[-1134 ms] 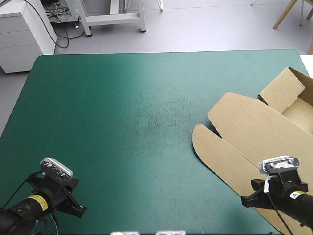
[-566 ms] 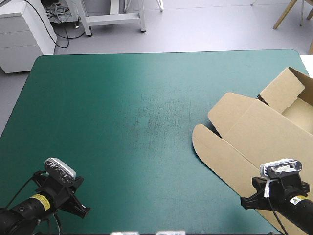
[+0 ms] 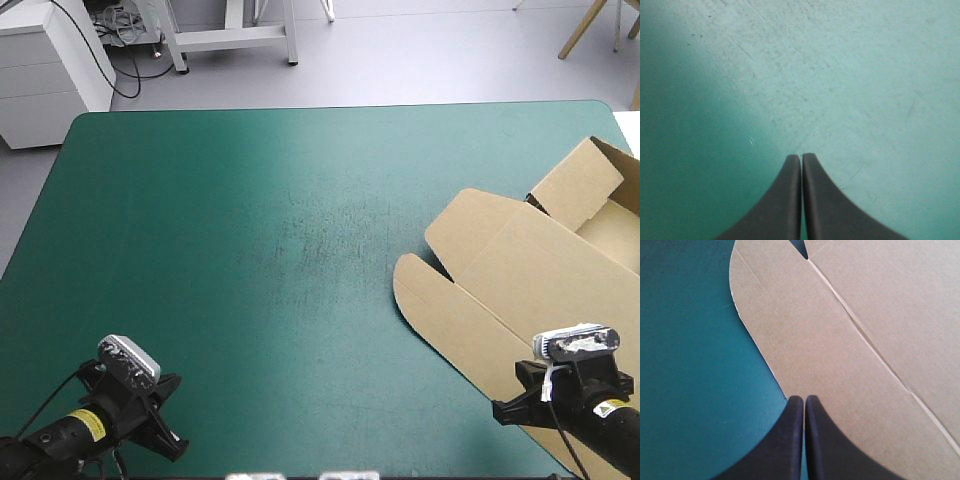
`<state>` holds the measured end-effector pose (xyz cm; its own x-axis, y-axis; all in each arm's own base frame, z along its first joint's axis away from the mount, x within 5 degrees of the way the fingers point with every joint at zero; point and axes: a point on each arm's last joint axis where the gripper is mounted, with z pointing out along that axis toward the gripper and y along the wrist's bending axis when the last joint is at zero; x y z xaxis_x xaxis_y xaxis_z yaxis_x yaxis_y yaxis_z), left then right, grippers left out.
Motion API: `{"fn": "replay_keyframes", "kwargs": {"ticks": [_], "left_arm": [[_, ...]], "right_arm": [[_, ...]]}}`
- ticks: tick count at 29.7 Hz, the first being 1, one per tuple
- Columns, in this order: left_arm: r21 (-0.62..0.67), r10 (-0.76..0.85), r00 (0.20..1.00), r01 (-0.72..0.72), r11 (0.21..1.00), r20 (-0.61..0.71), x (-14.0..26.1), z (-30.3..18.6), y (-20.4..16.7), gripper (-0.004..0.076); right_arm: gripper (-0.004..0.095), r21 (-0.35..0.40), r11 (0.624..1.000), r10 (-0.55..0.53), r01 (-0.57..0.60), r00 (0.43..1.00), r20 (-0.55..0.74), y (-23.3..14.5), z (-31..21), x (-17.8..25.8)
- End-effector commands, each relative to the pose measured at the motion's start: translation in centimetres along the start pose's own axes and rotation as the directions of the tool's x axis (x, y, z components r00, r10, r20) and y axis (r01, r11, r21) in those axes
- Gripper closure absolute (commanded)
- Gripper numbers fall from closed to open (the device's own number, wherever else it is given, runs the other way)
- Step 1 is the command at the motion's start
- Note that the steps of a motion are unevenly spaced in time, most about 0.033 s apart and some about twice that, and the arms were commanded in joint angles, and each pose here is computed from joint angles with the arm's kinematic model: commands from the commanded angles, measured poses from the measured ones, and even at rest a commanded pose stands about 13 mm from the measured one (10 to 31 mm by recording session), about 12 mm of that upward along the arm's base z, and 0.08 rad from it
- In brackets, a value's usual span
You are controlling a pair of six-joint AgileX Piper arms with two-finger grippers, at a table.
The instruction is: Fold the box
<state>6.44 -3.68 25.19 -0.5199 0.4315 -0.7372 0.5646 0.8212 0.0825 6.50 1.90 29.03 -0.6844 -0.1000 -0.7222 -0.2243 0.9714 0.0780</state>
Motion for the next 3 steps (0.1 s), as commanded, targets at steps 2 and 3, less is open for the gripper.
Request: {"fn": "replay_keyframes", "kwargs": {"ticks": [2, 3], "left_arm": [[-0.017, 0.002, 0.987, 0.001, 1.0, 0.163, -0.95, -2.16, -0.08, 0.0734], [-0.021, 0.004, 0.982, 0.0, 1.0, 0.187, -0.82, -2.53, -0.12, 0.0734]], "right_arm": [[0.0911, 0.011, 1.0, 0.001, -0.002, 0.998, 0.067, -0.03, -0.44, -1.0], [0.0911, 0.011, 1.0, 0.001, -0.002, 0.998, 0.067, -0.03, -0.44, -1.0]]}}
